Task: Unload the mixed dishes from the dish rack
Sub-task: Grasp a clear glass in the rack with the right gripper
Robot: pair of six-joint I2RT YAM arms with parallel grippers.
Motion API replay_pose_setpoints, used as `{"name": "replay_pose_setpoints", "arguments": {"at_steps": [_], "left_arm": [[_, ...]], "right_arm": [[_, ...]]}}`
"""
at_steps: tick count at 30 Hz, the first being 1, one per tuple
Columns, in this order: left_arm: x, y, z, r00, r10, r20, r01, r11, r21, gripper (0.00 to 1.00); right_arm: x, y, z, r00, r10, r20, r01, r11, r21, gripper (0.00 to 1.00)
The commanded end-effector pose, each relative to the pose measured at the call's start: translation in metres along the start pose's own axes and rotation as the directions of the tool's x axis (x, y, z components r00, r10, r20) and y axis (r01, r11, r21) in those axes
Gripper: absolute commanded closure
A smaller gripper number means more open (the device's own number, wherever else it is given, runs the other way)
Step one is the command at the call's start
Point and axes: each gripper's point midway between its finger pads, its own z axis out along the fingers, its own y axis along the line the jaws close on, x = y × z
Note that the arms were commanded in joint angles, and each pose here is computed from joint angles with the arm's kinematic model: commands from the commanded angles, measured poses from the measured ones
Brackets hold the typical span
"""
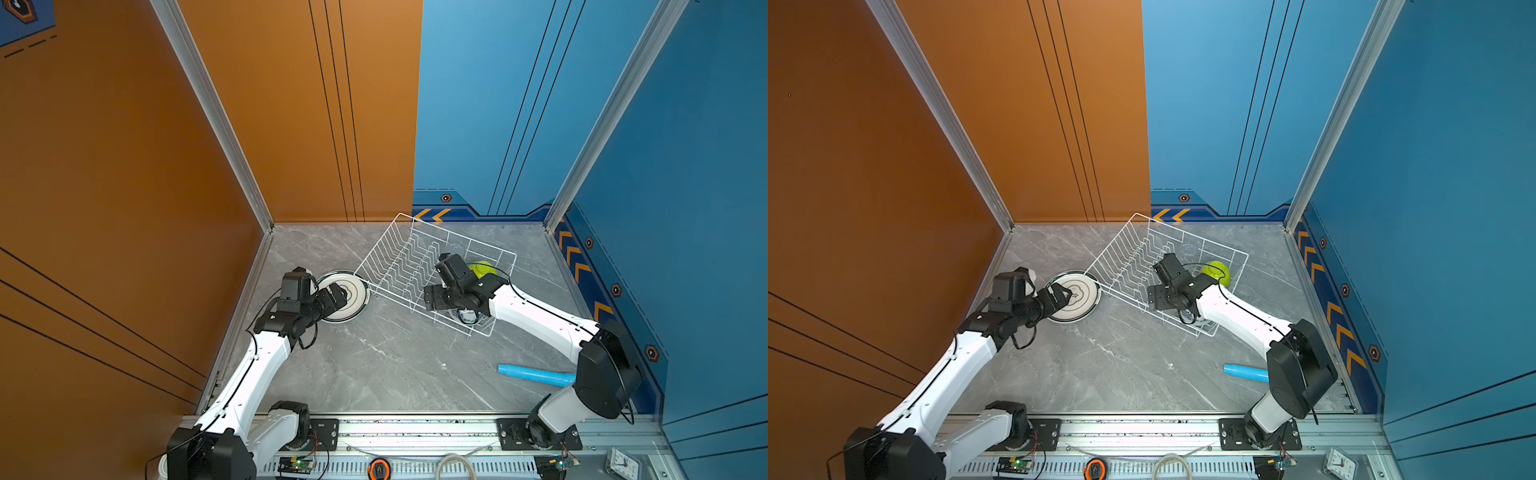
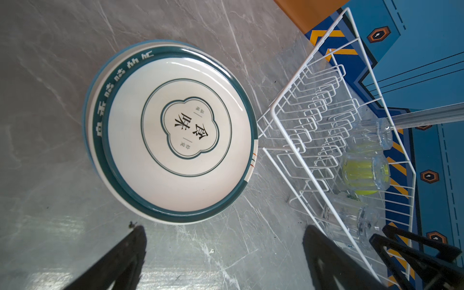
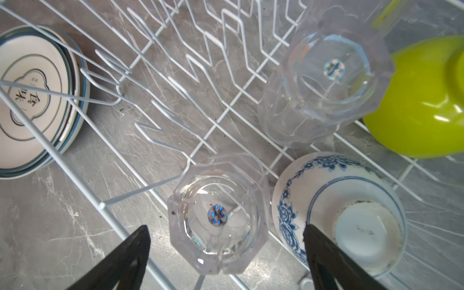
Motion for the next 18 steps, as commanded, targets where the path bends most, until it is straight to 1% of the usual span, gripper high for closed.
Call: {"name": "replay_pose_setpoints", "arguments": {"at_steps": [1, 3, 7, 13, 15, 18], "left_arm": [[-0.022, -0.023, -0.011, 0.996, 0.033, 0.078, -0.038, 0.998, 0.056, 0.02], [-0.025, -0.03, -0.012, 0.995, 0.032, 0.092, -0.04, 0.996, 0.082, 0.02], [-0.026, -0.041, -0.012, 0.994, 0.03, 0.106, -0.042, 0.992, 0.115, 0.02], [-0.031, -0.046, -0.007, 0.99, 0.052, 0.132, -0.067, 0.991, 0.113, 0.02], [-0.033, -0.049, -0.005, 0.989, 0.057, 0.133, -0.073, 0.991, 0.115, 0.02], [-0.038, -0.056, -0.003, 0.989, 0.067, 0.132, -0.084, 0.988, 0.131, 0.02]], "right_arm": [[-0.018, -0.002, -0.008, 0.998, 0.05, 0.029, -0.05, 0.999, -0.007, 0.05], [-0.02, -0.006, -0.004, 0.997, 0.073, 0.021, -0.073, 0.997, -0.004, 0.06], [-0.013, -0.003, 0.012, 0.994, 0.102, -0.043, -0.103, 0.994, -0.021, 0.07], [0.008, 0.012, 0.028, 0.988, 0.094, -0.12, -0.099, 0.994, -0.037, 0.04], [0.013, 0.013, 0.032, 0.987, 0.084, -0.136, -0.088, 0.996, -0.022, 0.04], [0.022, 0.008, 0.039, 0.984, 0.067, -0.168, -0.061, 0.997, 0.039, 0.07]]}}
